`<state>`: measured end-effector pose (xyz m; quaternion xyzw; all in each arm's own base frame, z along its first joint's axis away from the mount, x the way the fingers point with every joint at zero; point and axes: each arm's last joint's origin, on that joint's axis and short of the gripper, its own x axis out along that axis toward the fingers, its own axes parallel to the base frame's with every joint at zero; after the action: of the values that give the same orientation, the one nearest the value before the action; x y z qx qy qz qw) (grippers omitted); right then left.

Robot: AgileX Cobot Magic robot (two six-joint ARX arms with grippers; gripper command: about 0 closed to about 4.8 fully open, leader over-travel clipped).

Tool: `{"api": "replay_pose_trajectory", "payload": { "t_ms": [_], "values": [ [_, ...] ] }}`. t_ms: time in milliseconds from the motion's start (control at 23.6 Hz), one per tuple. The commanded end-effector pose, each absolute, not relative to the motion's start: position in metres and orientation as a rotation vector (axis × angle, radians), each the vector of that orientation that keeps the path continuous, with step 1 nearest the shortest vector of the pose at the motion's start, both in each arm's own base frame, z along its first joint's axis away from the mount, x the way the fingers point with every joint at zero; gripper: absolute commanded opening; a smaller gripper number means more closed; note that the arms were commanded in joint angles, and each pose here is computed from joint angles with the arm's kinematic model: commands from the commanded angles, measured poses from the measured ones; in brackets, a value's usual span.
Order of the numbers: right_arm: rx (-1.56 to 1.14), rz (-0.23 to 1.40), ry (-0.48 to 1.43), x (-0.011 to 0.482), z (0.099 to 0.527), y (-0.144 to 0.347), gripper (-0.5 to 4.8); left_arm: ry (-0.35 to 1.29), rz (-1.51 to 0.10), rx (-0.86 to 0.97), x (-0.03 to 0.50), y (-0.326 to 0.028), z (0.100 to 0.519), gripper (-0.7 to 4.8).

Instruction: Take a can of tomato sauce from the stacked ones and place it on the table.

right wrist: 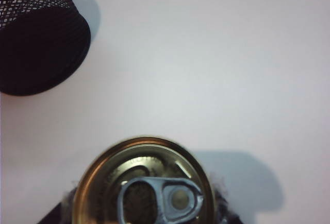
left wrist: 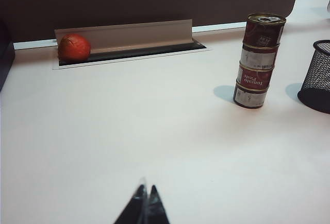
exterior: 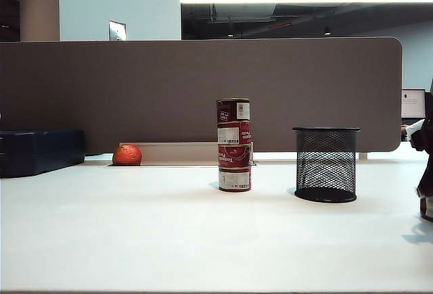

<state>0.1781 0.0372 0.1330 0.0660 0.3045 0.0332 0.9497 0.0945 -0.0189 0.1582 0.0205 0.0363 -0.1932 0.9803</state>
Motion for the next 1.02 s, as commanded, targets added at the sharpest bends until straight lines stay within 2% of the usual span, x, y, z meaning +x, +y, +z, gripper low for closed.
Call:
{"api": "replay_pose_trajectory", "payload": {
  "t_ms": [42, 170, 297, 424, 764, 891, 976, 1018],
  "values": [
    [0.143, 0.072, 0.635, 0.177, 0.132, 0.037, 2.95, 0.058, -0.392, 0.039, 0.094, -0.019, 0.160, -0.06],
    [0.143, 0.073, 0.634, 0.177, 0.132, 0.037, 3.25, 0.058, -0.392, 0.039, 0.094, -0.019, 0.160, -0.06],
    [0.143, 0.073, 0.631, 0.177, 0.132, 0.037, 3.30, 0.058, -0.392, 0.039, 0.094, -0.019, 0.160, -0.06],
    [0.148, 0.075, 0.599, 0.181, 0.139, 0.038, 3.79, 0.058, -0.392, 0.039, 0.094, -0.019, 0.160, -0.06],
    [0.154, 0.084, 0.533, 0.199, 0.178, 0.042, 3.81, 0.058, -0.392, 0.039, 0.094, -0.019, 0.160, -0.06],
    [0.165, 0.083, 0.438, 0.194, 0.202, 0.039, 3.59, 0.058, -0.392, 0.039, 0.094, -0.019, 0.160, -0.06],
    [0.179, 0.070, 0.364, 0.183, 0.217, 0.032, 2.75, 0.058, -0.392, 0.039, 0.094, -0.019, 0.160, -0.06],
    [0.162, 0.063, 0.324, 0.174, 0.225, 0.027, 2.09, 0.058, -0.392, 0.039, 0.094, -0.019, 0.160, -0.06]
  ]
}}
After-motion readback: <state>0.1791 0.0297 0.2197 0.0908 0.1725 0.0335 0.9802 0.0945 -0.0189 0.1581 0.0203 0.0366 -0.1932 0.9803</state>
